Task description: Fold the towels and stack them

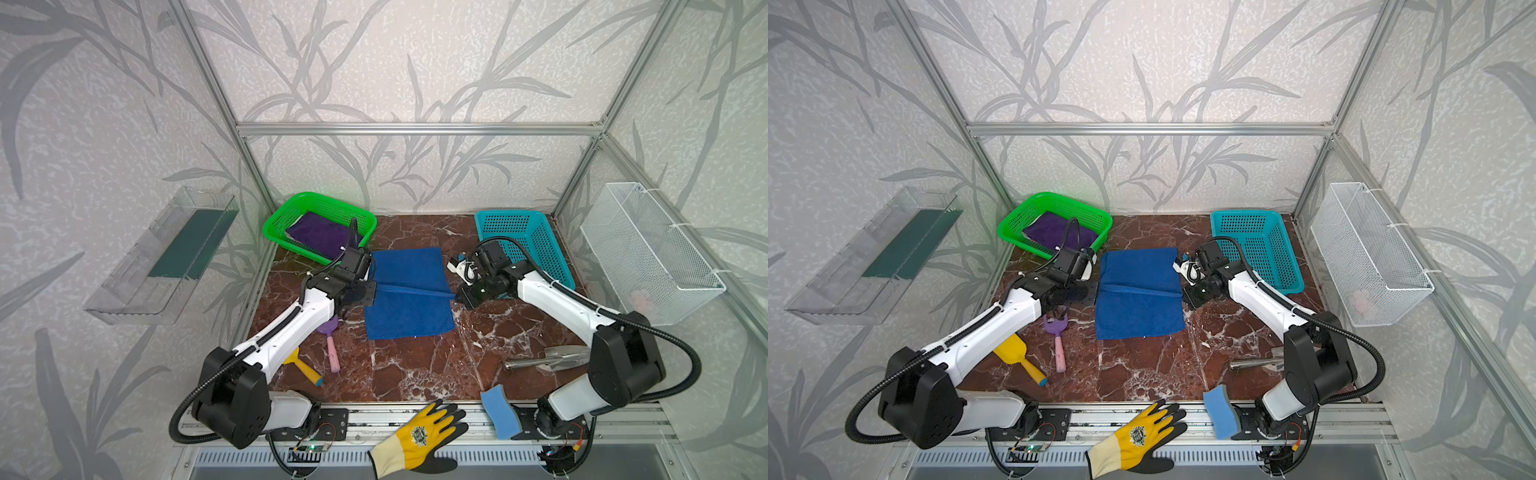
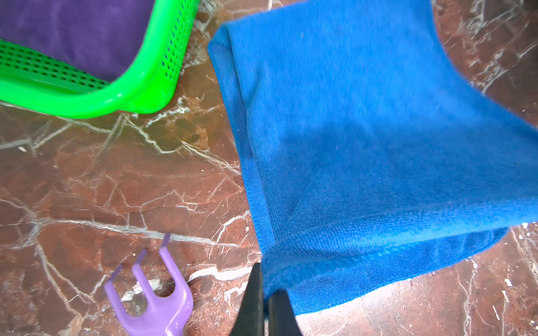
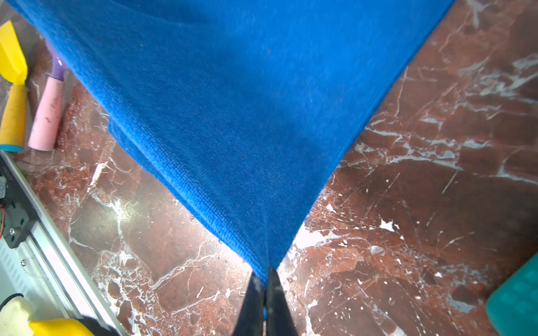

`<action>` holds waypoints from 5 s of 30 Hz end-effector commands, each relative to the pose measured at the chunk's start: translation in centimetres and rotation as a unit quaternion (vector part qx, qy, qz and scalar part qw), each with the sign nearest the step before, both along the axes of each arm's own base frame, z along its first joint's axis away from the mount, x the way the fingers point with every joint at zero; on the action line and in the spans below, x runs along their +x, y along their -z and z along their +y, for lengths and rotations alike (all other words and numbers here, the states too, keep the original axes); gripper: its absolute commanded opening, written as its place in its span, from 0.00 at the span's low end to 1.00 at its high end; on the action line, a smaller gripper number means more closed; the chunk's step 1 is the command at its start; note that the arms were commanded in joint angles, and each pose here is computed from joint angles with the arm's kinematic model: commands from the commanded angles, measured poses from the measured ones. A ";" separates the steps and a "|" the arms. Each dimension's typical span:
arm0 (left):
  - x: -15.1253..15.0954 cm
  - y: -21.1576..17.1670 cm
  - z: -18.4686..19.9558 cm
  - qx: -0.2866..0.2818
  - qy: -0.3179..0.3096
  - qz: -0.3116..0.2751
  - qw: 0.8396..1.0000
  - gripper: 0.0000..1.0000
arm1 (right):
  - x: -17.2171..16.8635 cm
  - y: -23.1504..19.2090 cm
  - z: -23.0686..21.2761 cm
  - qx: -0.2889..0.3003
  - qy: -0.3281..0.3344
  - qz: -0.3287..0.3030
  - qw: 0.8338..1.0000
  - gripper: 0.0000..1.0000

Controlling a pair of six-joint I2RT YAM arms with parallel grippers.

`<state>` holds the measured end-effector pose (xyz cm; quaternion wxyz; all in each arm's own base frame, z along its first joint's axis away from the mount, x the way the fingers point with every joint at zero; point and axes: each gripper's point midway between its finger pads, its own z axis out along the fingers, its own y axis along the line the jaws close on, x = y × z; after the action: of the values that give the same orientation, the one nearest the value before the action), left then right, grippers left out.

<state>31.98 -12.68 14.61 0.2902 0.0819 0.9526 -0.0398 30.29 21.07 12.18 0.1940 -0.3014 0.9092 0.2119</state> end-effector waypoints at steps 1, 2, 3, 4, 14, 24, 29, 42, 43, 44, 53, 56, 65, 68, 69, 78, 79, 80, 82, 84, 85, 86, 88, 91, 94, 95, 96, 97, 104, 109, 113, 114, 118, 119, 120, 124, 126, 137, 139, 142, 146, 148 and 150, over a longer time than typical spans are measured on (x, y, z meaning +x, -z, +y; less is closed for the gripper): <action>-1.3 0.5 1.0 0.018 -0.019 0.015 1.000 0.00 | -1.3 0.2 -0.3 -0.010 -0.002 0.014 1.000 0.00; -1.6 1.0 1.1 0.020 -0.021 0.020 0.999 0.00 | -1.5 0.6 -0.4 -0.013 -0.001 0.018 1.000 0.00; -1.8 1.4 1.2 0.019 -0.023 0.025 0.999 0.00 | -1.6 1.0 -0.5 -0.015 0.000 0.023 1.000 0.00; -2.0 1.8 1.2 0.019 -0.025 0.030 0.999 0.00 | -1.8 1.4 -0.5 -0.017 0.000 0.028 0.999 0.00; -4.0 8.1 0.2 0.008 -0.026 0.111 0.993 0.00 | -3.1 6.7 0.1 -0.051 -0.003 0.096 0.994 0.00; -6.2 10.1 0.2 -0.001 -0.024 0.151 0.988 0.30 | -4.7 8.5 0.2 -0.071 -0.007 0.129 0.989 0.11; -7.2 9.7 -0.2 -0.019 -0.026 0.152 0.988 0.49 | -5.1 8.4 -0.6 -0.091 -0.001 0.132 0.987 0.27; -5.4 3.4 -0.2 -0.073 -0.046 0.021 0.996 0.58 | -3.3 4.8 -0.8 -0.112 0.016 0.067 0.991 0.37; -5.2 3.5 -0.4 -0.074 -0.045 0.023 0.996 0.58 | -3.1 4.9 -0.4 -0.110 0.014 0.067 0.992 0.37; -4.9 3.9 -0.6 -0.073 -0.043 0.028 0.996 0.58 | -2.9 5.2 -0.1 -0.111 0.015 0.068 0.991 0.37; -3.9 8.1 -2.7 -0.071 -0.036 0.081 0.993 0.54 | -0.9 6.9 2.7 -0.105 0.010 0.068 0.992 0.37; -4.4 9.4 -2.6 -0.060 -0.041 0.098 0.993 0.53 | -0.8 8.3 3.4 -0.118 0.002 0.084 0.989 0.37; -6.0 11.5 -2.6 -0.021 -0.036 0.130 0.991 0.52 | -2.5 12.1 1.8 -0.163 0.034 0.135 0.977 0.37; -6.4 12.1 -2.9 -0.013 -0.029 0.138 0.990 0.52 | -3.6 13.1 0.8 -0.179 0.053 0.152 0.971 0.37; -6.5 12.3 -3.1 -0.013 -0.026 0.139 0.990 0.52 | -4.0 13.4 0.3 -0.183 0.061 0.159 0.968 0.37; -7.6 13.5 -4.8 -0.009 0.014 0.157 0.987 0.51 | -7.2 14.2 -3.0 -0.211 0.117 0.184 0.953 0.38; -7.8 13.5 -5.0 -0.008 0.019 0.158 0.987 0.51 | -7.5 14.1 -3.2 -0.211 0.121 0.185 0.952 0.38; -7.9 13.6 -5.1 -0.006 0.023 0.159 0.987 0.51 | -7.9 14.1 -3.5 -0.210 0.124 0.186 0.952 0.38; -8.3 13.8 -5.3 -0.005 0.028 0.162 0.986 0.51 | -8.4 13.9 -4.0 -0.213 0.131 0.187 0.950 0.38; -8.6 13.8 -5.5 -0.006 0.035 0.164 0.986 0.51 | -9.0 13.7 -4.5 -0.215 0.140 0.189 0.948 0.38; -8.7 13.7 -5.6 -0.007 0.037 0.164 0.986 0.51 | -9.3 13.7 -4.6 -0.213 0.143 0.190 0.948 0.38; -8.8 13.6 -5.6 -0.007 0.041 0.164 0.986 0.51 | -9.6 13.6 -4.8 -0.212 0.146 0.191 0.947 0.38; -8.9 13.3 -5.7 -0.011 0.044 0.161 0.986 0.51 | -10.0 13.4 -5.2 -0.211 0.152 0.189 0.947 0.38; -8.8 12.5 -5.9 -0.020 0.049 0.149 0.987 0.51 | -10.2 13.0 -5.4 -0.207 0.153 0.184 0.949 0.38; -8.3 10.9 -6.4 -0.031 0.058 0.131 0.989 0.51 | -9.3 11.9 -4.9 -0.194 0.146 0.164 0.956 0.38; -8.0 10.2 -6.6 -0.034 0.062 0.123 0.990 0.52 | -8.8 11.3 -4.6 -0.188 0.144 0.152 0.960 0.39; -7.7 9.4 -6.9 -0.038 0.066 0.114 0.991 0.52 | -8.2 10.5 -4.3 -0.183 0.140 0.140 0.963 0.39; -7.4 8.6 -7.0 -0.040 0.069 0.106 0.991 0.52 | -7.6 9.9 -4.2 -0.181 0.138 0.129 0.965 0.40; -3.8 2.7 -6.1 -0.012 0.049 0.010 0.999 0.55 | -3.7 3.6 -2.1 -0.134 0.113 0.044 0.984 0.42; 0.3 0.0 -4.8 -0.027 0.021 -0.024 0.999 0.56 | -0.8 0.2 -1.9 -0.118 0.113 -0.018 0.986 0.44; 4.2 -0.5 -3.8 -0.022 0.002 -0.027 0.999 0.55 | 2.1 -1.6 -2.4 -0.129 0.105 -0.060 0.984 0.45; 5.2 -0.5 -3.9 -0.017 0.001 -0.026 1.000 0.55 | 2.8 -1.9 -2.7 -0.132 0.104 -0.065 0.984 0.45; 8.1 0.8 -4.5 -0.004 0.004 -0.008 1.000 0.53 | 5.4 -2.6 -3.3 -0.133 0.101 -0.088 0.982 0.44; 8.7 1.4 -4.8 -0.001 0.006 0.000 1.000 0.52 | 6.0 -2.7 -3.3 -0.130 0.100 -0.090 0.982 0.44; 9.3 1.9 -5.1 0.002 0.007 0.009 1.000 0.51 | 6.6 -2.6 -3.2 -0.125 0.100 -0.091 0.983 0.44; 11.0 3.9 -5.9 0.005 -0.001 0.048 0.999 0.47 | 7.8 -1.7 -2.3 -0.112 0.097 -0.072 0.986 0.44; 12.0 4.9 -6.3 -0.003 -0.009 0.056 0.998 0.46 | 8.0 -0.3 -1.7 -0.107 0.100 -0.047 0.988 0.44; 15.6 7.6 -6.7 -0.077 -0.068 0.058 0.993 0.45 | 7.7 5.2 -0.2 -0.058 0.146 0.015 0.988 0.41; 16.1 8.0 -7.0 -0.101 -0.067 0.059 0.991 0.45 | 7.6 6.2 -0.4 -0.065 0.152 0.025 0.986 0.39; 16.9 8.7 -7.2 -0.132 -0.079 0.060 0.986 0.43 | 7.6 7.3 -0.6 -0.073 0.162 0.037 0.983 0.34; 17.5 9.4 -7.2 -0.151 -0.092 0.059 0.982 0.41 | 7.6 8.1 -0.6 -0.076 0.166 0.044 0.982 0.29; 17.6 9.6 -7.2 -0.155 -0.098 0.060 0.981 0.41 | 7.7 8.3 -0.7 -0.079 0.167 0.044 0.982 0.28; 17.6 10.1 -7.1 -0.155 -0.103 0.064 0.980 0.40 | 7.6 8.6 -0.7 -0.082 0.167 0.046 0.982 0.28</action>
<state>49.32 -19.49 5.29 0.2437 -0.0470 0.9571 -0.1494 37.82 20.42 4.24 0.1623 -0.1567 0.9668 0.1198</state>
